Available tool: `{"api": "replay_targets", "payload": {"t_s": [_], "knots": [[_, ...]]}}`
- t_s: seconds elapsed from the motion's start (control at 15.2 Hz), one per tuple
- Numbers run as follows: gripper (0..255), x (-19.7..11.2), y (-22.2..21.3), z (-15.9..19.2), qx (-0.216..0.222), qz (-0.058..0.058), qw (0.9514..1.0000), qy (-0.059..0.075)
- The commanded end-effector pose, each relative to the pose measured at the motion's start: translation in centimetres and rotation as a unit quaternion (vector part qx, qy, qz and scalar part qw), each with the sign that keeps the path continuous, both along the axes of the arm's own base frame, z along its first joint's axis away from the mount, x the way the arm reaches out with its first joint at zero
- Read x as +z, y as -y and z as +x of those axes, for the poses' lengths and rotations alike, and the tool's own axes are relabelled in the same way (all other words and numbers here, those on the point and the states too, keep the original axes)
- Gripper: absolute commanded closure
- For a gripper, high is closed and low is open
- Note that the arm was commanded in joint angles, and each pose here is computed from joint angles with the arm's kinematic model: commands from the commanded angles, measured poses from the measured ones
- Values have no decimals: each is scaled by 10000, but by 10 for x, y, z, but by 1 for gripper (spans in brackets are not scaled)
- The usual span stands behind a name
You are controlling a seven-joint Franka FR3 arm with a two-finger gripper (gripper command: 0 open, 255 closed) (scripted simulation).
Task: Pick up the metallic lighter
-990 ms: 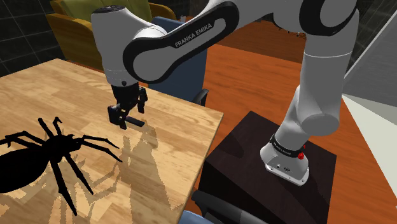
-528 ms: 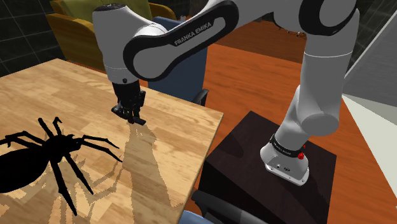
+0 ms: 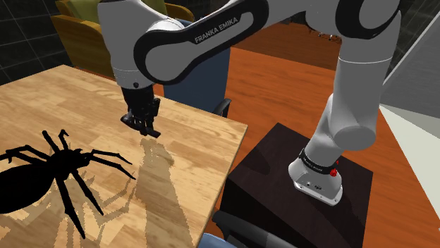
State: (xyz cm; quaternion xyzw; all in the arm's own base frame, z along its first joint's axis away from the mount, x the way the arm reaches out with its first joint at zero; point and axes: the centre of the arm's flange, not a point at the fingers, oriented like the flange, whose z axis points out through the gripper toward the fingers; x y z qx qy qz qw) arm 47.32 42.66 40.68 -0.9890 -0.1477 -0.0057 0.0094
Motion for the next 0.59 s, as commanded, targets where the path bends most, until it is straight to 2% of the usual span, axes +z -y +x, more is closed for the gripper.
{"api": "replay_targets", "payload": {"t_s": [0.0,0.53], "knots": [[255,10,0,0,2,-1,10000,-3],[255,52,0,0,2,-1,10000,-3]]}}
